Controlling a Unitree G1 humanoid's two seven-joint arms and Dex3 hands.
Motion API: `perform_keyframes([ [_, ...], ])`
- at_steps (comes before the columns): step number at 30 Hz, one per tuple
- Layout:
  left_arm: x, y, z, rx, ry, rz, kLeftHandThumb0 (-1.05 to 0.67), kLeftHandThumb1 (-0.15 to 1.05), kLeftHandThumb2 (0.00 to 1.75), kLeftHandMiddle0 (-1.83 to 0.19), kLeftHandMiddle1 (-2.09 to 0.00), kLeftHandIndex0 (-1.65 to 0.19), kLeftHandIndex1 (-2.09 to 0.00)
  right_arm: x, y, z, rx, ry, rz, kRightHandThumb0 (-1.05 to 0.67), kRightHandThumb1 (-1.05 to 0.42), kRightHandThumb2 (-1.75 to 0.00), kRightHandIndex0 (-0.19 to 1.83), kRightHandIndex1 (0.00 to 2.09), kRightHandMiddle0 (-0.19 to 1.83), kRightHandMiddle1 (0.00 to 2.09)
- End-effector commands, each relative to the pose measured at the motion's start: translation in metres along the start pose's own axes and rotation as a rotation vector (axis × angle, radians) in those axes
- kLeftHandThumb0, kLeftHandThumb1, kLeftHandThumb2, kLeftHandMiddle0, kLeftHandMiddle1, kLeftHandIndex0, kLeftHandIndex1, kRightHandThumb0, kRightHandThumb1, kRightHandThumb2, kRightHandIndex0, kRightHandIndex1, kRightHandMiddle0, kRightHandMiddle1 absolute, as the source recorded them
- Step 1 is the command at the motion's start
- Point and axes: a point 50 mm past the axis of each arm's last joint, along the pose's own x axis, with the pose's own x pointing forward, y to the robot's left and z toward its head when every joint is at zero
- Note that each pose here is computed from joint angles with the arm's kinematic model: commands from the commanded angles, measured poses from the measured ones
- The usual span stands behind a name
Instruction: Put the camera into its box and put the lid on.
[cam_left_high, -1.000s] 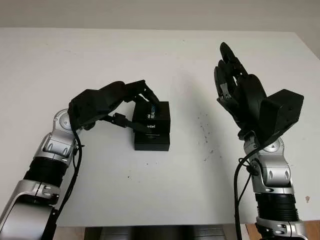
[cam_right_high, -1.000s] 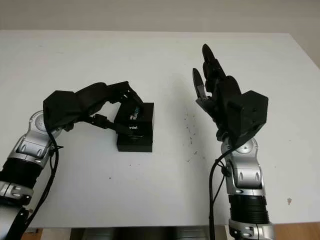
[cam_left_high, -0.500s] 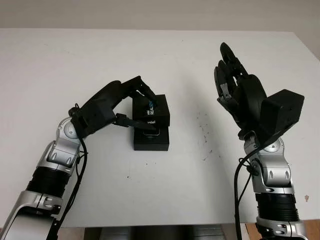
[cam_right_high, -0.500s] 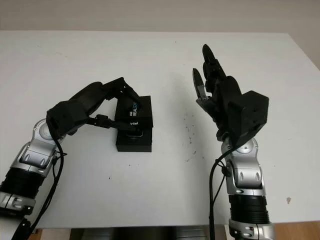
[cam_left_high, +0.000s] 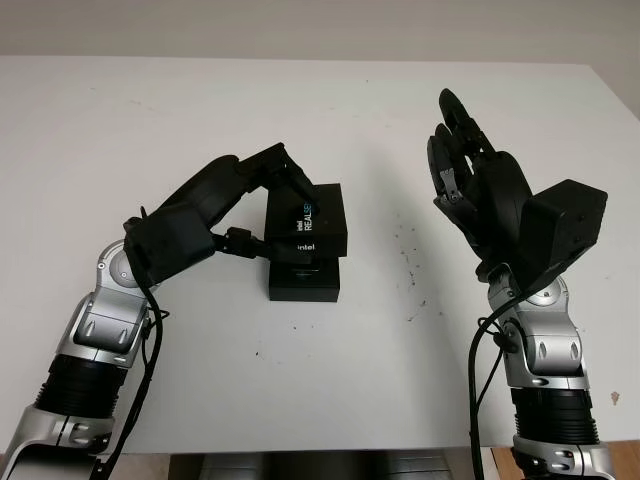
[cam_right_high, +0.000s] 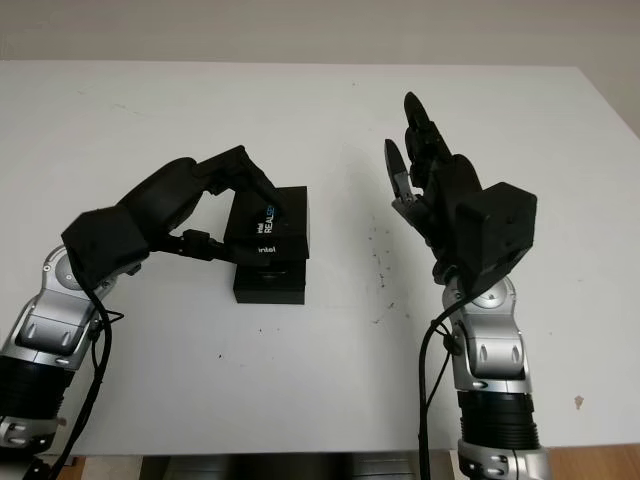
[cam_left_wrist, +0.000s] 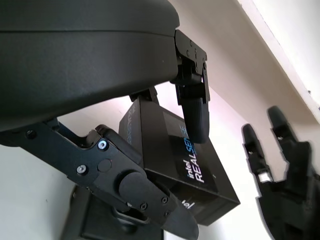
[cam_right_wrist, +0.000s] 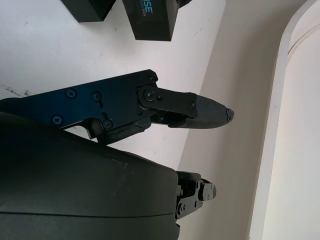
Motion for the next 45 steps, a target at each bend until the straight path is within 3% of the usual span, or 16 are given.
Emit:
perform_keyframes([
  [1, -0.004, 0.008, 0.008, -0.008, -0.025, 0.004, -0.27, 1.01, 0.05, -0.43, -1.69, -0.27, -1.47, -0.002, 0.000, 0.004, -0.001, -0.015, 0.004, -0.62, -1.05, -0.51, -0.01, 0.05, 0.07, 0.00],
  [6, -0.006, 0.018, 0.013, 0.052, -0.030, 0.002, -0.31, 1.01, 0.05, -0.41, -1.69, -0.28, -1.45, -0.001, 0.000, 0.003, 0.003, -0.012, 0.001, -0.60, -1.05, -0.51, -0.01, 0.05, 0.06, 0.00],
  [12, -0.005, 0.017, -0.002, 0.076, 0.004, -0.004, -0.31, 1.01, 0.06, -0.41, -1.71, -0.29, -1.42, -0.001, 0.000, 0.003, -0.009, -0.022, 0.011, -0.61, -1.05, -0.53, -0.01, 0.05, 0.07, 0.00],
  [25, -0.003, -0.005, -0.022, 0.072, 0.017, -0.025, -0.26, 1.01, 0.05, -0.45, -1.73, -0.27, -1.46, 0.000, -0.001, 0.005, 0.012, -0.017, 0.007, -0.59, -1.05, -0.52, -0.01, 0.05, 0.06, 0.00],
  [32, -0.004, -0.013, -0.023, 0.071, -0.008, -0.021, -0.25, 1.00, 0.05, -0.47, -1.75, -0.27, -1.53, 0.002, -0.001, 0.006, 0.008, -0.023, 0.003, -0.58, -1.05, -0.52, 0.00, 0.05, 0.07, 0.00],
  [40, -0.015, -0.017, -0.026, 0.072, 0.007, -0.035, -0.27, 1.03, 0.06, -0.35, -1.59, -0.19, -1.44, 0.002, -0.001, 0.007, 0.014, -0.020, -0.001, -0.57, -1.05, -0.53, -0.01, 0.05, 0.06, 0.00],
  [45, -0.019, -0.019, -0.024, 0.073, 0.024, -0.037, -0.28, 1.04, 0.06, -0.34, -1.60, -0.20, -1.43, 0.001, -0.002, 0.007, 0.006, -0.025, 0.004, -0.58, -1.05, -0.53, -0.01, 0.05, 0.06, 0.00],
])
